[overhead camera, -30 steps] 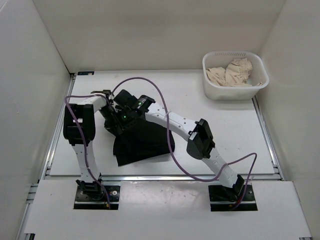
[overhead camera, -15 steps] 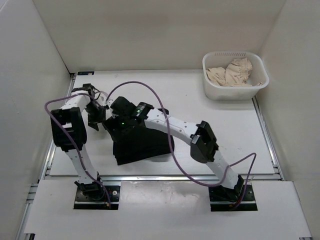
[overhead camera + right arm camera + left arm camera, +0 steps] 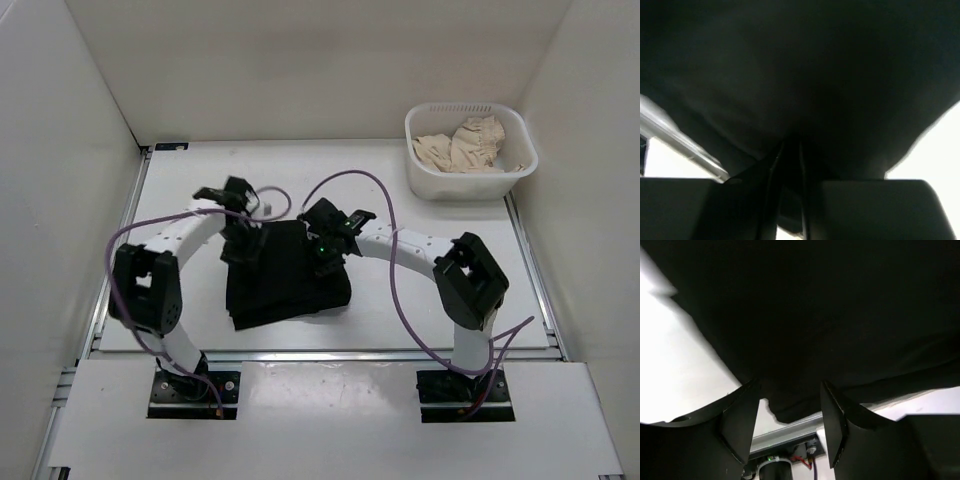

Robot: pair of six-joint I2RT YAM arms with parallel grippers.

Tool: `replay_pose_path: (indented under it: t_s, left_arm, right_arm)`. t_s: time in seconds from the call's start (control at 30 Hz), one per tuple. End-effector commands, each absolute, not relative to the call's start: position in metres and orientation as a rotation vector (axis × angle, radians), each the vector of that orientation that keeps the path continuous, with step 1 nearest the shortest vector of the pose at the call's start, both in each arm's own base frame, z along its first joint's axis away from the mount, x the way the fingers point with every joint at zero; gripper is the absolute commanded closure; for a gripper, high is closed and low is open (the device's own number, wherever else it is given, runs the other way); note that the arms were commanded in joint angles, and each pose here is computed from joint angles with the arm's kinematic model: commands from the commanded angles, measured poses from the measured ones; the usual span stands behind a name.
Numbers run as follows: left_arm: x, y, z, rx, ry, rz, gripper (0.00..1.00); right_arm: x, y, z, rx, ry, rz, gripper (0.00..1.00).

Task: Fold and stack the trousers
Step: Fold the trousers

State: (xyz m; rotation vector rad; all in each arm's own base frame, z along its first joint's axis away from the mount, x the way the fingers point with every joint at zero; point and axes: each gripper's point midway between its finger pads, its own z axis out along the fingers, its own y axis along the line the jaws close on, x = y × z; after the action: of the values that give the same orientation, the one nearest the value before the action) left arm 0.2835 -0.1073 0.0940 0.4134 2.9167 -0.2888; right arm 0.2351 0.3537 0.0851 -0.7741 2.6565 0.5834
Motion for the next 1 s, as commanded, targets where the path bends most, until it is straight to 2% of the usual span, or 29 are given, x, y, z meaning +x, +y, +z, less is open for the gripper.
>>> replay_pose_path:
  t_s: [0.0, 0.1, 0.33, 0.43, 0.53, 0.8, 0.93, 0.97]
  left_arm:
    - [0.25, -0.097, 0.046, 0.453, 3.065, -0.201, 0.37]
    - [0.257, -0.09, 0.029, 0.466, 3.044, -0.098, 0.37]
    - [0.28, -0.094, 0.018, 0.509, 2.967, 0.015, 0.37]
    - [0.289, -0.096, 0.014, 0.516, 2.943, 0.041, 0.37]
    - [0.302, -0.101, 0.013, 0.512, 2.924, 0.035, 0.36]
    - [0.299, -0.115, 0.018, 0.55, 2.925, -0.032, 0.35]
    - [0.297, -0.115, 0.023, 0.551, 2.93, -0.031, 0.33]
    - [0.299, -0.114, 0.028, 0.547, 2.912, -0.022, 0.33]
  right_arm:
    - [0.236, 0.359, 0.069, -0.688, 2.689, 0.686, 0.81]
    - [0.242, 0.347, 0.06, -0.543, 2.73, 0.749, 0.86]
    - [0.225, 0.325, 0.04, -0.328, 2.799, 0.769, 0.89]
    - [0.234, 0.302, 0.026, -0.103, 2.822, 0.714, 0.93]
    - [0.239, 0.278, 0.015, 0.088, 2.831, 0.671, 0.93]
    - [0.271, 0.258, 0.019, -0.06, 2.822, 0.523, 0.93]
    - [0.273, 0.26, 0.033, -0.154, 2.8, 0.536, 0.83]
    - [0.275, 0.26, 0.045, -0.199, 2.767, 0.544, 0.74]
